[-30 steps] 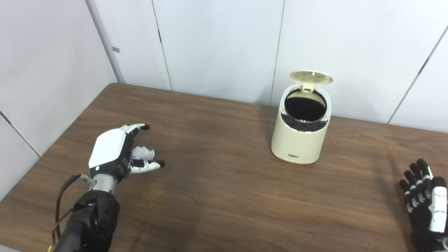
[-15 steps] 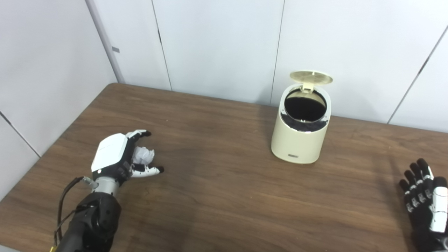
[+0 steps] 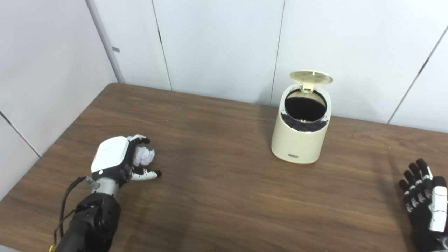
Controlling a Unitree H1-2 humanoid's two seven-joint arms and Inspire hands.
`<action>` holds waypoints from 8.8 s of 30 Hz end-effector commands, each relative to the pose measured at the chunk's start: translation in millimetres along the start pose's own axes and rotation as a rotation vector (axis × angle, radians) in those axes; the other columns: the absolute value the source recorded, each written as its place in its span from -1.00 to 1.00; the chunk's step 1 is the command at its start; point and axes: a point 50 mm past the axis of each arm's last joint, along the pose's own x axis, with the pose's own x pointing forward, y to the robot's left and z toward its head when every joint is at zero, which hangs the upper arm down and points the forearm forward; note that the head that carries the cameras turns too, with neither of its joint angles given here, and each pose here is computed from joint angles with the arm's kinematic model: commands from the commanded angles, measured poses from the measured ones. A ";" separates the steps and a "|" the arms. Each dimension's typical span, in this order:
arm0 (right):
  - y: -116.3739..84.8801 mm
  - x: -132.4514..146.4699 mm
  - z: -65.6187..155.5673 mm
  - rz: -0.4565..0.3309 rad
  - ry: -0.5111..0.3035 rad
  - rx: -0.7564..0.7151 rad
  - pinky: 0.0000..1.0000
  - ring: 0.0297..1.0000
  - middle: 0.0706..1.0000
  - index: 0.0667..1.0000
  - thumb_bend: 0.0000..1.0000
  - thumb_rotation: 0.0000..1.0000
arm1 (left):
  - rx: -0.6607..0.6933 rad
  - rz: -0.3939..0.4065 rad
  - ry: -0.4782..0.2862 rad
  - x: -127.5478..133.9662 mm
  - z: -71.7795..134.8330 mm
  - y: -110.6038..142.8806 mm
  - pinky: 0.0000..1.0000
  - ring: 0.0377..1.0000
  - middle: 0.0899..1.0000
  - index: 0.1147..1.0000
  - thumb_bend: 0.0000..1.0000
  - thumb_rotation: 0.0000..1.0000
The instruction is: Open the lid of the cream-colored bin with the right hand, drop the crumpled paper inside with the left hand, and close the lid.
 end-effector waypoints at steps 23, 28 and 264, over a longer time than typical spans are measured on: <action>0.5 3.7 8.2 0.011 -0.044 0.000 1.00 1.00 1.00 1.00 -0.08 1.00 | -0.004 0.007 0.061 13.7 -3.4 26.5 0.32 0.51 0.48 0.43 0.61 -0.51; 0.4 3.7 8.9 0.012 -0.042 0.010 1.00 1.00 1.00 1.00 -0.07 1.00 | 0.004 -0.002 0.067 15.5 -4.4 26.5 0.30 0.48 0.47 0.41 0.61 -0.58; 54.9 -11.3 -43.9 -0.082 -0.023 0.054 1.00 0.97 0.88 0.90 0.06 1.00 | -0.209 0.169 -0.595 88.1 339.5 -3.2 -0.36 -0.12 0.02 -0.15 -0.06 -1.00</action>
